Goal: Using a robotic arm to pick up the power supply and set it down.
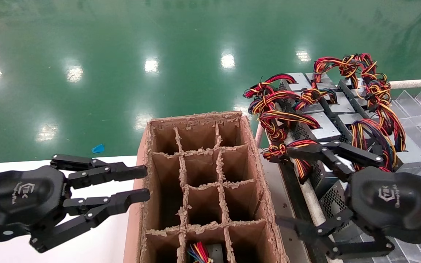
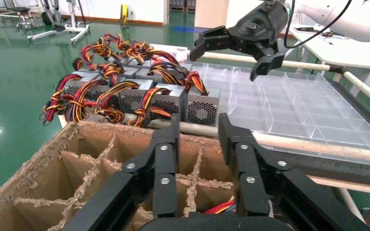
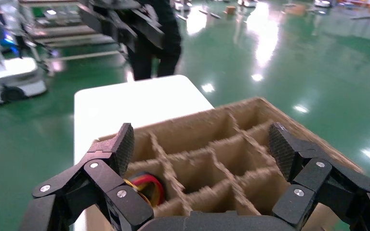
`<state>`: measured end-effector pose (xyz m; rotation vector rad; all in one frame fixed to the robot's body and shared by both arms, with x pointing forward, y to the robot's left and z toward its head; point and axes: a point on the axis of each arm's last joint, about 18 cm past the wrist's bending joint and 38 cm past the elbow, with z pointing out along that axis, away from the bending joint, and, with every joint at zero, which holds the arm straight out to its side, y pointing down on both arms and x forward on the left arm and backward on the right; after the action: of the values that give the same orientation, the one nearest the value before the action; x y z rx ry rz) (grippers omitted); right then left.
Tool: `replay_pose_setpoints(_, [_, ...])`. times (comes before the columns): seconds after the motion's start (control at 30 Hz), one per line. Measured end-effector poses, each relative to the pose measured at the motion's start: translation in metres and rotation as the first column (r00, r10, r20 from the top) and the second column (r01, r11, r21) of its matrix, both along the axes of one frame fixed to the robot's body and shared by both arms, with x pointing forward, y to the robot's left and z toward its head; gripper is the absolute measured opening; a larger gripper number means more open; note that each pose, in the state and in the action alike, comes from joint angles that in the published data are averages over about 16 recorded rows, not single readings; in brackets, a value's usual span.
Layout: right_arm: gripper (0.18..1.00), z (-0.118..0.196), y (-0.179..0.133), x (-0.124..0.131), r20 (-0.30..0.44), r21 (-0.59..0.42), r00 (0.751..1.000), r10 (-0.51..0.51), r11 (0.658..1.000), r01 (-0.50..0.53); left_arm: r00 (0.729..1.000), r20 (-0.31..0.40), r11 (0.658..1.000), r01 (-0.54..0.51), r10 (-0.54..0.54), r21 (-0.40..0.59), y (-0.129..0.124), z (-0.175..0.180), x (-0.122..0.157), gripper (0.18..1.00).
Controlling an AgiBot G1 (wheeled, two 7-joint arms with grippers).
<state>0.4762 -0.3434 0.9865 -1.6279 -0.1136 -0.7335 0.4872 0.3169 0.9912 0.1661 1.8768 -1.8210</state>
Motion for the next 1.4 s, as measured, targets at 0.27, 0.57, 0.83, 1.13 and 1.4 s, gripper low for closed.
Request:
replay_pose_setpoints(0.27, [1.0,0.003,0.024,0.0,-0.025,0.012,0.993,0.112,0.994,-0.112,1.0,0.0,1.0,0.0,0.0,0.0,0.0,0.0,0.0,0.465])
replay_pose_setpoints(0.57, [1.0,0.006,0.043,-0.001,-0.042,0.016,0.979,0.198,0.98,-0.197,1.0,0.0,1.0,0.0,0.0,0.0,0.0,0.0,0.0,0.685])
replay_pose_setpoints(0.83, [1.0,0.007,0.046,-0.001,-0.044,0.016,0.976,0.211,0.977,-0.211,1.0,0.0,1.0,-0.001,0.001,0.0,0.0,0.0,0.0,0.834])
replay_pose_setpoints(1.13, [1.0,0.006,0.043,-0.001,-0.043,0.017,0.979,0.2,0.98,-0.199,1.0,0.0,1.0,-0.001,0.001,0.0,0.0,0.0,0.0,0.947])
replay_pose_setpoints(1.4, [1.0,0.006,0.042,-0.001,-0.042,0.016,0.98,0.194,0.981,-0.194,1.0,0.0,1.0,-0.001,0.001,0.0,0.0,0.0,0.0,0.995])
